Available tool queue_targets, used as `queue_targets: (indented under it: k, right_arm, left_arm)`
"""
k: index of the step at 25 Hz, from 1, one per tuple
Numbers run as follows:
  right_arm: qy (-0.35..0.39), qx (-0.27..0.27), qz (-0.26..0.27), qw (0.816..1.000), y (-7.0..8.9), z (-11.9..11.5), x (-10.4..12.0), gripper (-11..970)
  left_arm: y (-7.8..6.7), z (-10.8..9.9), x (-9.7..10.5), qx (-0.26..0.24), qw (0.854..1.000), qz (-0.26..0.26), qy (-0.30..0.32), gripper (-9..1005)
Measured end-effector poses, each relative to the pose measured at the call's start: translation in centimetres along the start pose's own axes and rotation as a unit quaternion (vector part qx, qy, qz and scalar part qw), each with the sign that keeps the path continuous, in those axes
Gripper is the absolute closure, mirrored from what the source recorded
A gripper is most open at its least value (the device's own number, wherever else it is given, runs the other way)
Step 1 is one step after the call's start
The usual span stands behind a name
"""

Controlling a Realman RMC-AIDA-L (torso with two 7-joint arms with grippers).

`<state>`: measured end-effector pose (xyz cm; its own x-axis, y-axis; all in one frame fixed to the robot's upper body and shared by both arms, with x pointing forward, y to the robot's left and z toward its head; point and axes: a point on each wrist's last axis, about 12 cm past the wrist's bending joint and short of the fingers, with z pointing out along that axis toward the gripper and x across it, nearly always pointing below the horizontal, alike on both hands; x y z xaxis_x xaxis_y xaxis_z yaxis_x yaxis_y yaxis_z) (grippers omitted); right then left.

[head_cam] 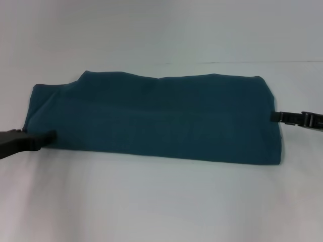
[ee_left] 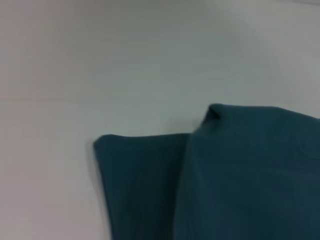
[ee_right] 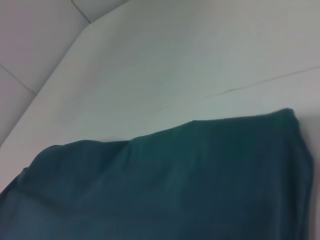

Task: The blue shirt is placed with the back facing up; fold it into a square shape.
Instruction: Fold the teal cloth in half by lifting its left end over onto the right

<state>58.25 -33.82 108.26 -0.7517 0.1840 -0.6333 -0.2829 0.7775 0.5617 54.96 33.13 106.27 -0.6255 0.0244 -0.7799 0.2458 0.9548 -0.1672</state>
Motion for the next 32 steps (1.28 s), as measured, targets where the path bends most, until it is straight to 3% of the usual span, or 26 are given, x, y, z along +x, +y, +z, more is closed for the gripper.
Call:
queue_targets:
  k: [11, 22, 25, 32]
  right_arm:
    - [0.007, 0.003, 0.005, 1.000, -0.5, -0.7, 0.8, 277]
    - [0.025, -0.004, 0.012, 1.000, -0.7, -1.0, 1.9, 278]
    - [0.033, -0.003, 0.011, 0.999, -0.7, -0.9, 2.2, 277]
    - [0.034, -0.002, 0.011, 0.999, -0.7, -0.8, 2.5, 276]
  left_arm:
    - [0.8, -0.7, 0.4, 0.000, 1.000, 0.005, 0.002, 270]
    - [1.6, -1.1, 0.6, -0.016, 1.000, 0.004, 0.003, 358]
    - [1.5, -1.1, 0.6, -0.015, 1.000, 0.004, 0.003, 612]
    - [1.4, -1.0, 0.4, -0.013, 1.000, 0.008, 0.002, 762]
